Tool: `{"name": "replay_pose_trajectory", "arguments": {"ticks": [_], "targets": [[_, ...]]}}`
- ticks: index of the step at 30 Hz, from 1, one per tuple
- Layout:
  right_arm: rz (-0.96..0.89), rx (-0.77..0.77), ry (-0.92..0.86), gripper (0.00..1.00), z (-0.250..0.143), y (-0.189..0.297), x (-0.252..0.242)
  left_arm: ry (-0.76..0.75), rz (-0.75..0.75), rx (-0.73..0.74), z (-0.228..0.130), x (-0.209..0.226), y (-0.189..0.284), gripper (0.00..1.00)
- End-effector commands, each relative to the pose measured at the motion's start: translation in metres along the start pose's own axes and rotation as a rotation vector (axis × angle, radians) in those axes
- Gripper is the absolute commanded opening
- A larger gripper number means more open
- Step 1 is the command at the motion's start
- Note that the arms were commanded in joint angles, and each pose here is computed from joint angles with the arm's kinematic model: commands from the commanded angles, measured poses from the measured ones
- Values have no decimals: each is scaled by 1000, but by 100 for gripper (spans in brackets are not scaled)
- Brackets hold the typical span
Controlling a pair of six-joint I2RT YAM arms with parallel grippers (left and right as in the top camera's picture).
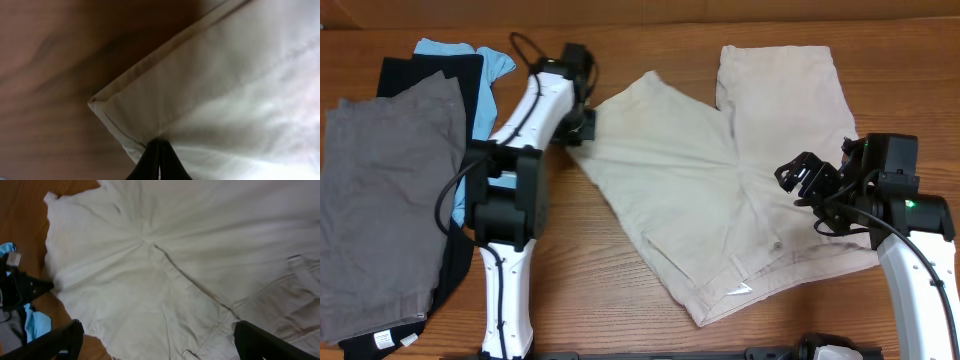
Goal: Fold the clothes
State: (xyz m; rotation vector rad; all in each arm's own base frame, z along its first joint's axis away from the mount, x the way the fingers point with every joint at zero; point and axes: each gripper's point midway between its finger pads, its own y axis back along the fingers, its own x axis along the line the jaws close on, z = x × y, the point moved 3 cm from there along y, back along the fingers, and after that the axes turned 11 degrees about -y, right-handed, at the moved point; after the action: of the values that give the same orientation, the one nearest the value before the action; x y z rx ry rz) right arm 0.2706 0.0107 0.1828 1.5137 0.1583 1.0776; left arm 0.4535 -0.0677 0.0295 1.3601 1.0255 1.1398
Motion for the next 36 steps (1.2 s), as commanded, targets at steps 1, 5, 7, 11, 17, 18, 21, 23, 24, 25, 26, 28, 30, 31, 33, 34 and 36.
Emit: {"name": "replay_pose_trajectory", "arguments": {"ticks": [1, 5, 7, 11, 17, 18, 21, 23, 24, 25, 26, 28, 30, 31, 33, 34, 36], "targets": [[-11, -29, 20, 100, 5, 2, 2, 137, 87, 264, -53, 61, -51, 4], [-42, -50, 17, 100, 8, 1, -2, 205, 82, 367, -80, 94, -48, 4], [-64, -55, 12, 100, 11, -1, -5, 228, 72, 396, -89, 105, -48, 4], [-112, -36, -3, 100, 13, -13, -13, 213, -18, 400, -93, 106, -47, 4], [-170, 65, -68, 100, 7, -36, -25, 70, -120, 264, -63, 78, -19, 16], [-178, 84, -75, 100, 5, -39, -26, 48, -114, 235, -56, 74, -11, 21], [-193, 136, -94, 100, -1, -45, -30, -27, -89, 112, -28, 55, 25, 32], [-212, 159, -102, 98, -5, -47, -34, -61, -75, 26, -12, 42, 51, 39], [-221, 168, -107, 97, -7, -48, -36, -79, -69, -20, -4, 35, 66, 42], [-227, 176, -113, 96, -9, -48, -38, -94, -65, -59, 3, 29, 78, 45], [-232, 183, -125, 96, -11, -49, -40, -121, -61, -104, 10, 21, 92, 47], [-250, 194, -166, 93, -17, -52, -46, -189, -74, -185, 21, 4, 117, 50], [-262, 199, -202, 93, -21, -56, -52, -242, -80, -255, 30, -12, 139, 53], [-265, 201, -211, 93, -23, -58, -54, -268, -84, -284, 33, -18, 148, 55], [-272, 205, -234, 93, -29, -62, -61, -319, -83, -340, 38, -32, 166, 57], [-269, 208, -236, 93, -31, -64, -63, -341, -81, -359, 39, -37, 172, 58], [-254, 216, -238, 93, -37, -68, -67, -393, -77, -397, 41, -50, 184, 59]]}}
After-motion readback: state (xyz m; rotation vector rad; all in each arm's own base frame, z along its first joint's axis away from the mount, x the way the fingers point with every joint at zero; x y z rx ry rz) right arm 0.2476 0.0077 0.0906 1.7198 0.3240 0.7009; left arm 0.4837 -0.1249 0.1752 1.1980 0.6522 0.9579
